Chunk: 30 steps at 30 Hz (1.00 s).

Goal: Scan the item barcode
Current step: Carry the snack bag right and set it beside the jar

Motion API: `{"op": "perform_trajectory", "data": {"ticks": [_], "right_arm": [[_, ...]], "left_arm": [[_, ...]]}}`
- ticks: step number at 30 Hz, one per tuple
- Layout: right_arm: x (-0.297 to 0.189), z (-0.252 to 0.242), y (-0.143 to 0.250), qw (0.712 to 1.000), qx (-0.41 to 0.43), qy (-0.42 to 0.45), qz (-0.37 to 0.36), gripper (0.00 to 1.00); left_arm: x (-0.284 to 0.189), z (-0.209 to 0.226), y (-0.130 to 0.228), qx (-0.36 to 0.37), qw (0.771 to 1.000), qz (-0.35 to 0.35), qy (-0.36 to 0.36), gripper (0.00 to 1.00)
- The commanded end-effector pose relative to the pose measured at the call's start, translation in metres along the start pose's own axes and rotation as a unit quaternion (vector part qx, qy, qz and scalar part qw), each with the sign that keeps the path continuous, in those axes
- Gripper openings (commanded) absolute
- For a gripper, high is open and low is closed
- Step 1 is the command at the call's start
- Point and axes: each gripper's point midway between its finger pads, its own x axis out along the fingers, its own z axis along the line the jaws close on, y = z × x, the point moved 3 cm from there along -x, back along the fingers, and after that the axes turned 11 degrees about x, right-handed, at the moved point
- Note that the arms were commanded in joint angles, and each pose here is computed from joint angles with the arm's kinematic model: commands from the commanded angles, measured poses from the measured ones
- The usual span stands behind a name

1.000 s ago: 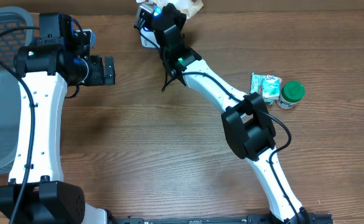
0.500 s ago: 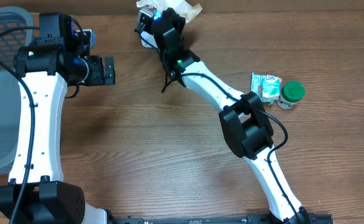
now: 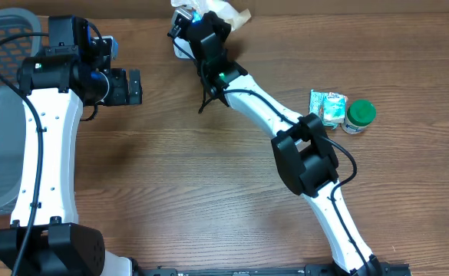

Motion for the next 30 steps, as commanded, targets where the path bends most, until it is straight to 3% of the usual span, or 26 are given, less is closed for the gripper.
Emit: {"op": "perform_trajectory", "data": {"ticks": [1,6,13,18,24,30], "right_arm": [[-0.043,-0.079,-0.043,0.991,0.125,0.027,-0.029,0.04],[-0.091,-0.111,-0.050,0.979,0.197,-0.055,-0.008,0.04],[-0.169,-0.145,-0.031,0.905,0.354,-0.227,0.064,0.04],[-0.206,-0.150,0.020,0.843,0.402,-0.308,0.184,0.04],[-0.225,-0.130,0.104,0.769,0.402,-0.335,0.368,0.04],[-0.218,-0.095,0.172,0.724,0.395,-0.326,0.463,0.04]], "left_arm": [[-0.002,-0.001,-0.005,0.011,1.000,-0.008,0.003,1.00],[-0.002,-0.001,-0.005,0.011,1.000,-0.008,0.003,0.99],[-0.002,-0.001,-0.005,0.011,1.000,-0.008,0.003,0.99],[-0.002,-0.001,-0.005,0.011,1.000,-0.008,0.003,1.00],[-0.002,-0.001,-0.005,0.011,1.000,-0.008,0.003,0.99],[-0.002,-0.001,-0.005,0.011,1.000,-0.008,0.003,0.99]]}}
